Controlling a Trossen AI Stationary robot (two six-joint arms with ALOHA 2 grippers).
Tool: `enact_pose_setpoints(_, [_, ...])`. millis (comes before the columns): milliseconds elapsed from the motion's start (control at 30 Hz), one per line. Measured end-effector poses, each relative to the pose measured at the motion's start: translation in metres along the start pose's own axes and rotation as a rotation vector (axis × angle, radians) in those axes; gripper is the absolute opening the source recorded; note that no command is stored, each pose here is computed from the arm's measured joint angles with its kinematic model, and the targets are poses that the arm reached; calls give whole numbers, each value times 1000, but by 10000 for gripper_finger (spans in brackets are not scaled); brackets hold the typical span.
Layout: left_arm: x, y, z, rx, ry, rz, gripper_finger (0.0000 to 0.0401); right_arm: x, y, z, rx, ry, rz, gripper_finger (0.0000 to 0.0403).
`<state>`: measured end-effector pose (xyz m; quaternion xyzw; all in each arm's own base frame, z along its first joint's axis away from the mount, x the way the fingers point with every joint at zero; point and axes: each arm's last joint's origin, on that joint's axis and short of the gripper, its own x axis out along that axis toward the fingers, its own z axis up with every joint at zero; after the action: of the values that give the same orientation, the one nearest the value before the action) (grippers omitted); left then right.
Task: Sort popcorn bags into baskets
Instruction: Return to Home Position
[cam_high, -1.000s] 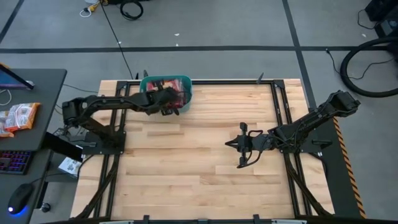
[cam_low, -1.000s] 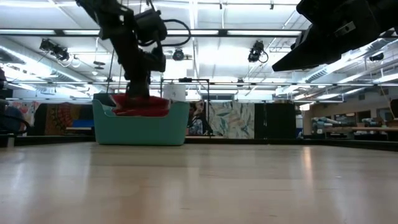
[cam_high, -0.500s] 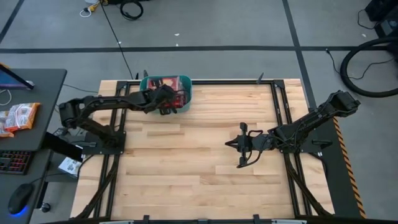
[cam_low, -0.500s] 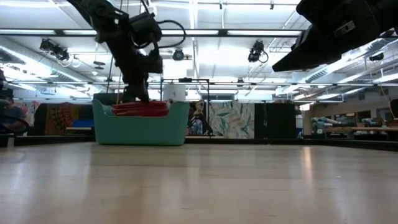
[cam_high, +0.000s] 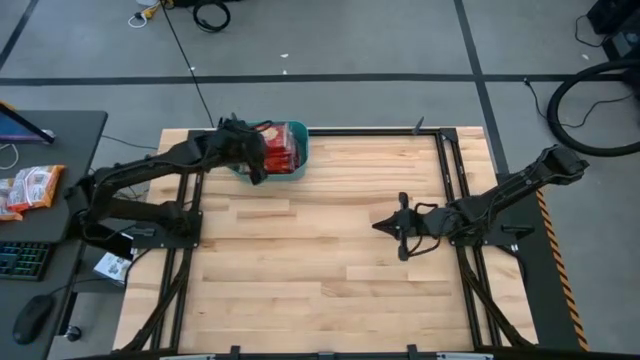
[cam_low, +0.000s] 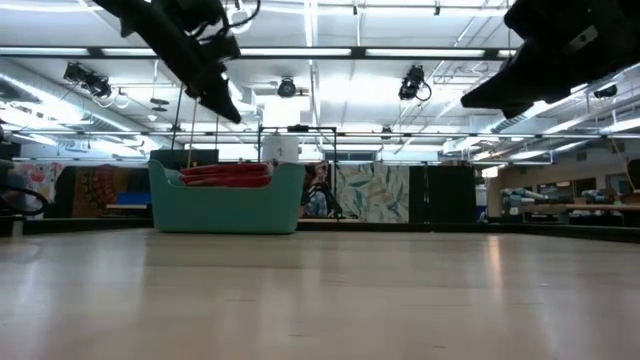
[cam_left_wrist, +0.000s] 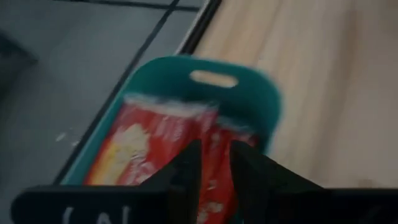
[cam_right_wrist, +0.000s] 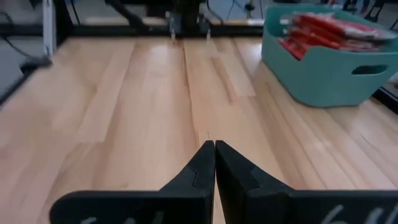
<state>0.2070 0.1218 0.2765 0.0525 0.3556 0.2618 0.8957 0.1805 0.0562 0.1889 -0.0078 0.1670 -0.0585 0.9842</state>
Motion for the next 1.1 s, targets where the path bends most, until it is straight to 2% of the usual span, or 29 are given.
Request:
enact_pose_setpoints(300, [-7, -7, -1, -77, -72, -116, 68, -23, -16, -20, 72, -84, 5, 10])
enact_pose_setpoints(433, [4, -21, -21, -79, -88, -163, 59, -31, -21, -24, 110, -137, 19, 11])
enact_pose_setpoints(600, [1, -25, -38, -105, -167, -148, 48, -38, -25, -32, 135, -174, 28, 11])
enact_pose_setpoints(967, [-27, -29, -78, -325, -361, -148, 23, -44, -35, -48, 173, -253, 10, 11])
enact_pose_setpoints(1100, [-33, -32, -91, -356, -456, -148, 7, -45, -39, -46, 175, -274, -7, 11])
